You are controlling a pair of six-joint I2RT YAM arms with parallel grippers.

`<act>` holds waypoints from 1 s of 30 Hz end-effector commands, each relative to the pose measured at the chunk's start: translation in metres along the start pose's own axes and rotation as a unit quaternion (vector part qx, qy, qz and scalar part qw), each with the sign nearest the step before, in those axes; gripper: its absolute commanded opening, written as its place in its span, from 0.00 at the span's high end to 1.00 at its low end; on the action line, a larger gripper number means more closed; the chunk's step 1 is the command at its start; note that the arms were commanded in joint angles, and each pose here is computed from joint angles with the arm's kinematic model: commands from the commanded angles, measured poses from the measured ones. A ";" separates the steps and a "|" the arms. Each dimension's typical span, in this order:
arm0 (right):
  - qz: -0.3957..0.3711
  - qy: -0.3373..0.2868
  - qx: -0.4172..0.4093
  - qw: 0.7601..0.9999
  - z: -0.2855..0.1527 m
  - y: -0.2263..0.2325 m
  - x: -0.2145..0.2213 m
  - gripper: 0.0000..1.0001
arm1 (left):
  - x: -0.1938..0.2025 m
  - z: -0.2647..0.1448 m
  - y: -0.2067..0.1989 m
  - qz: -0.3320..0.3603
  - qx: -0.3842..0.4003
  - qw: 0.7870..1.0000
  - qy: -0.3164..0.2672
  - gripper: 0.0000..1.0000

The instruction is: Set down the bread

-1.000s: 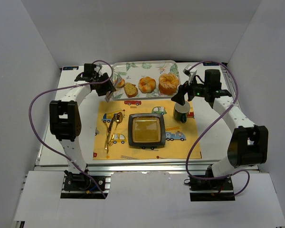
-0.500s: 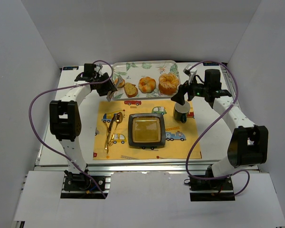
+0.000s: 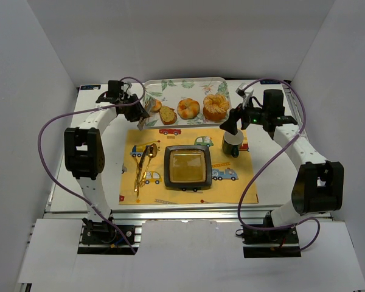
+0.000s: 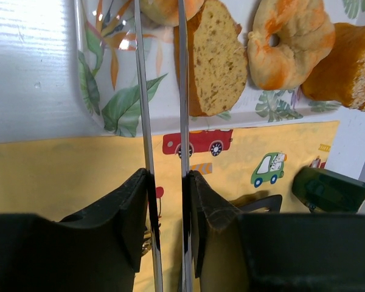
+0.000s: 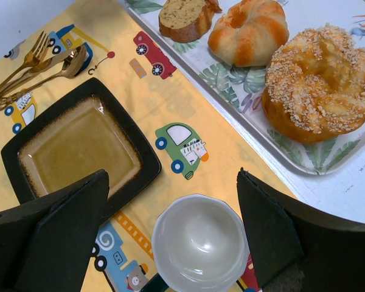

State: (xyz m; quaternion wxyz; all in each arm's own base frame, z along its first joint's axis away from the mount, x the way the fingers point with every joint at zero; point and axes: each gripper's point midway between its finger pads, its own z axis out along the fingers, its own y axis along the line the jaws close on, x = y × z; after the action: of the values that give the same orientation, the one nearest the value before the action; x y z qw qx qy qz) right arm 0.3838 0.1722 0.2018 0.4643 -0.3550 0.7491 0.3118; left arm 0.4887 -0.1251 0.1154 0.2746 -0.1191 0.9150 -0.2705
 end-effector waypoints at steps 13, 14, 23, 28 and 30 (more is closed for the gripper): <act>-0.025 -0.034 0.000 0.999 -0.013 0.006 -0.023 0.10 | -0.058 -0.065 -0.046 0.036 0.027 0.992 -0.115 1.00; -0.025 -0.035 -0.001 0.999 -0.013 0.007 -0.023 0.11 | -0.061 -0.071 -0.050 0.038 0.031 0.991 -0.123 1.00; -0.043 -0.037 -0.012 0.998 -0.015 0.010 -0.029 0.11 | -0.018 -0.100 -0.065 0.038 0.072 0.992 -0.093 1.00; -0.108 -0.041 -0.096 0.989 -0.024 0.041 -0.026 0.11 | 0.077 -0.105 -0.089 0.054 0.110 0.993 0.003 1.00; -0.130 -0.050 -0.111 0.984 -0.027 0.049 -0.028 0.11 | 0.118 -0.113 -0.093 0.062 0.117 0.991 0.031 1.00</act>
State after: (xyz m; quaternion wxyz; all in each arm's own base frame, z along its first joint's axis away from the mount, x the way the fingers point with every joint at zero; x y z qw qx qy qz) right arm 0.3597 0.1779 0.2139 0.4675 -0.4227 0.7001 0.3356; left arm 0.3874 -0.1638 0.1884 0.3121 -0.0649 0.8920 -0.3205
